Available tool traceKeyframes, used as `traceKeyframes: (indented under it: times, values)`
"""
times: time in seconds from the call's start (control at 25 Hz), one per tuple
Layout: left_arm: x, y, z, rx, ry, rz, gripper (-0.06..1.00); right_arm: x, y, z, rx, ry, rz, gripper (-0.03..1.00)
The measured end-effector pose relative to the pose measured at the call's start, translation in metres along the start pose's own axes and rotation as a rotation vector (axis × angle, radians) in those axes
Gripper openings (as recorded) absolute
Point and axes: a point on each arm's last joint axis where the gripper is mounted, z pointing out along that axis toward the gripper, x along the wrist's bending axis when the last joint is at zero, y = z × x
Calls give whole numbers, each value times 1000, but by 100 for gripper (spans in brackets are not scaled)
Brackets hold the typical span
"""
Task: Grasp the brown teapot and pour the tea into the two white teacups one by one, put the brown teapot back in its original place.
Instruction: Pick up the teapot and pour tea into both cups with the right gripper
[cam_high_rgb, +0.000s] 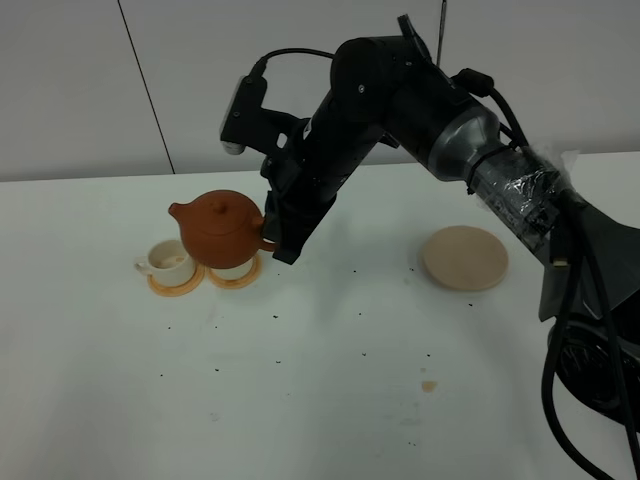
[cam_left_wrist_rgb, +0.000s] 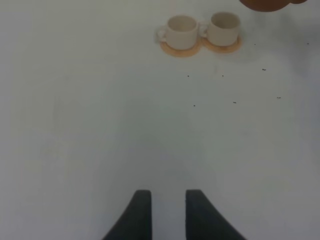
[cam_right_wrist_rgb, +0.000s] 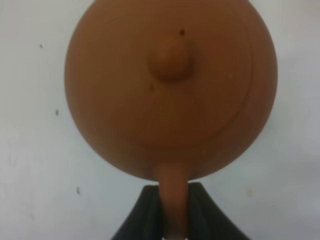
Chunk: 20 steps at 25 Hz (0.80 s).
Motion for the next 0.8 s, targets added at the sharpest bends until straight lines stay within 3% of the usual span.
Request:
traceKeyframes:
  times: [0.4,0.8]
  values:
    - [0,0,0,0,0,0,24,9,-11,37,87,43,39,9]
    - [0,0,0,0,5,2,24,23,-2,48,108,53,5,9]
